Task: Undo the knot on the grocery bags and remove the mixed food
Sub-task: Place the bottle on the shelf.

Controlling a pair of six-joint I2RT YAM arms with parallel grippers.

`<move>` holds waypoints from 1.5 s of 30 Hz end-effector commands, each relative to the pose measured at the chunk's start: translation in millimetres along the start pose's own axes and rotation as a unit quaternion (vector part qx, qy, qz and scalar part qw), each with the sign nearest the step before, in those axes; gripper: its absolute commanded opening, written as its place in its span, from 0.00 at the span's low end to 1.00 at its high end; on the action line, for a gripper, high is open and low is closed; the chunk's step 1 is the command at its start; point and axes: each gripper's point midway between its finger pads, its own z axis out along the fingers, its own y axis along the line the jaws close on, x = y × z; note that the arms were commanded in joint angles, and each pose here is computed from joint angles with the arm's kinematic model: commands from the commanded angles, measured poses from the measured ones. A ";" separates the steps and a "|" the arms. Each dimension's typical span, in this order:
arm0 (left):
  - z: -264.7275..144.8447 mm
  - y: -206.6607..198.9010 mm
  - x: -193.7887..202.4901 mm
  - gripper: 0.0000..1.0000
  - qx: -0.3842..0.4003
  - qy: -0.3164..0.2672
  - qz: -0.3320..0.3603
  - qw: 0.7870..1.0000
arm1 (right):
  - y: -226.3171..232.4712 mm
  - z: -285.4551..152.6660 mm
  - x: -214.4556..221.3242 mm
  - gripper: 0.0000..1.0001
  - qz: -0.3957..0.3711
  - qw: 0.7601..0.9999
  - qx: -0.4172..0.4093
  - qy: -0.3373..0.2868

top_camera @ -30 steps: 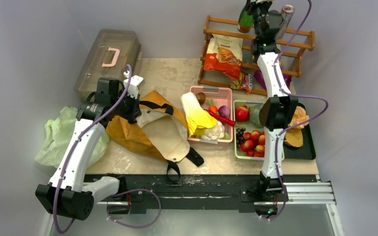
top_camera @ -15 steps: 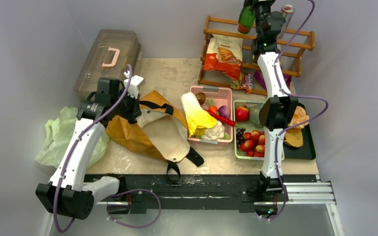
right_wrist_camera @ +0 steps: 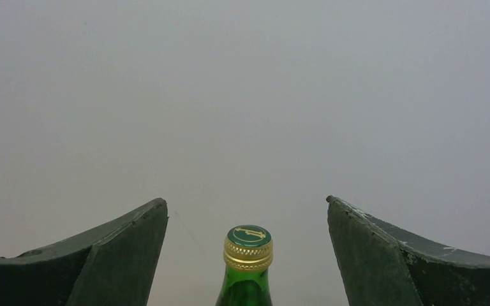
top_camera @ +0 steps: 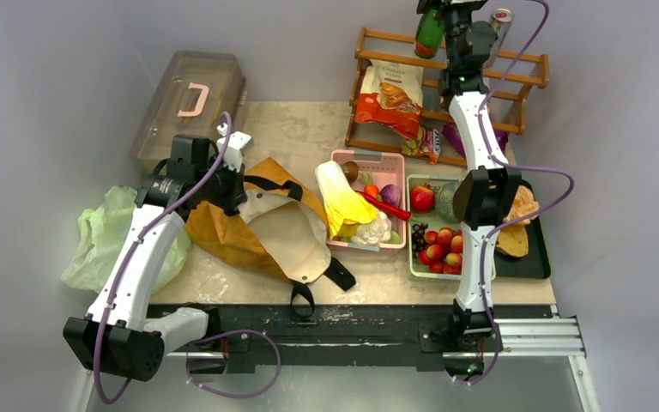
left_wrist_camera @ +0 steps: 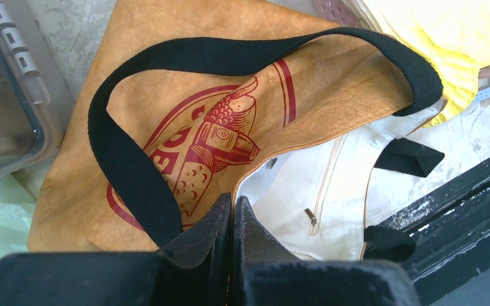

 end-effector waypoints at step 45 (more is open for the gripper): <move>-182.8 -78.2 -71.2 0.00 0.098 -0.178 0.452 0.869 | 295.7 -294.0 -72.1 0.76 0.231 0.737 -0.603 0.200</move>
